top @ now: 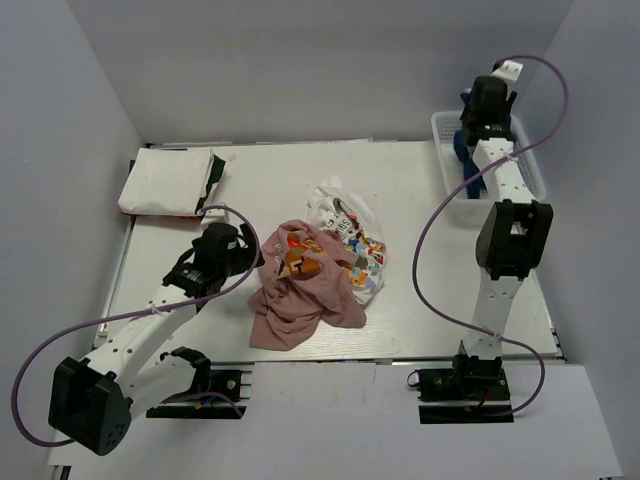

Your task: Fold and stack the t-shirts

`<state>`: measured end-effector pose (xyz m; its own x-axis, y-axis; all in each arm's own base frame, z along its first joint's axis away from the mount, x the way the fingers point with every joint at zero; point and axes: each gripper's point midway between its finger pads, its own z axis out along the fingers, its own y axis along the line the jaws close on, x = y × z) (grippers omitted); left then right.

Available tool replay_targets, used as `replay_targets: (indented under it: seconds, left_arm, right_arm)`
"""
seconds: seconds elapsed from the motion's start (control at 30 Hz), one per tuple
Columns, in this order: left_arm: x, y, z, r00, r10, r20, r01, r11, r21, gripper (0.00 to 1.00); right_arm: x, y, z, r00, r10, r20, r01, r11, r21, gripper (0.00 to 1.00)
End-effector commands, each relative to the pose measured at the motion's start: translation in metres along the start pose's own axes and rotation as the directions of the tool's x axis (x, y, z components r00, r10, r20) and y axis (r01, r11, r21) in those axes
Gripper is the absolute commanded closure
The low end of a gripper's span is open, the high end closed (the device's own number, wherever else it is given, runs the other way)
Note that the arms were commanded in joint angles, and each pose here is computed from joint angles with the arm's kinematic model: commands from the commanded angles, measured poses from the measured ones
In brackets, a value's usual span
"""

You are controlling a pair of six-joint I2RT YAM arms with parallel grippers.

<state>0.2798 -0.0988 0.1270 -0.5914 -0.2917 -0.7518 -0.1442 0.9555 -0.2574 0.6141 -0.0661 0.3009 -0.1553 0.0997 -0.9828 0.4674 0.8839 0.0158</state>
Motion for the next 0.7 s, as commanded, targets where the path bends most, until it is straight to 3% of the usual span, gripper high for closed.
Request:
replay_targets:
  seconds: [0.0,0.03,0.13,0.17,0.33,0.37,0.43,0.47,0.53,0.67]
  left_arm:
    - [-0.010,-0.008,-0.002,1.000,-0.004,0.022,0.003,0.999,0.037,0.00]
    - [-0.009,-0.009,-0.004,1.000,-0.001,0.009,0.000,0.999,0.041,0.00]
    - [-0.011,-0.014,-0.009,1.000,-0.022,0.004,0.021,0.998,0.065,0.00]
    - [-0.010,-0.013,-0.010,1.000,-0.022,0.006,0.022,0.998,0.066,0.00]
    - [-0.009,-0.021,-0.015,0.999,-0.031,0.012,0.030,0.992,0.123,0.00]
    - [-0.009,-0.021,-0.015,0.999,-0.031,0.012,0.030,0.992,0.123,0.00]
    - [-0.011,-0.023,-0.017,0.999,-0.045,0.013,0.042,0.990,0.137,0.00]
    - [-0.009,-0.022,-0.018,0.999,-0.045,0.013,0.042,0.990,0.137,0.00]
    - [-0.006,-0.021,-0.016,0.998,-0.055,0.012,0.053,0.989,0.137,0.00]
    - [-0.010,-0.022,-0.020,0.997,-0.072,0.025,0.067,0.987,0.147,0.00]
  right_arm:
    - [0.061,-0.009,0.012,0.979,-0.028,-0.204,0.017,0.998,-0.054,0.32]
    - [0.050,-0.008,0.013,0.979,0.010,-0.201,-0.020,0.999,-0.044,0.10]
    - [0.069,-0.015,-0.002,0.957,-0.021,-0.288,0.005,0.998,-0.057,0.10]
    - [0.042,-0.012,-0.021,0.967,-0.011,-0.254,-0.013,0.996,-0.093,0.10]
    - [0.020,0.015,-0.114,0.957,-0.041,-0.288,-0.074,0.924,-0.376,0.10]
    - [0.061,0.011,-0.121,0.929,-0.079,-0.362,-0.075,0.917,-0.391,0.10]
    - [0.051,0.054,-0.164,0.943,-0.087,-0.322,-0.125,0.804,-0.581,0.10]
    - [0.076,0.051,-0.185,0.924,-0.085,-0.374,-0.166,0.790,-0.590,0.10]
    - [0.086,0.083,-0.219,0.923,-0.129,-0.362,-0.178,0.691,-0.701,0.10]
    - [0.144,0.132,-0.276,0.874,-0.285,-0.393,-0.160,0.593,-0.789,0.10]
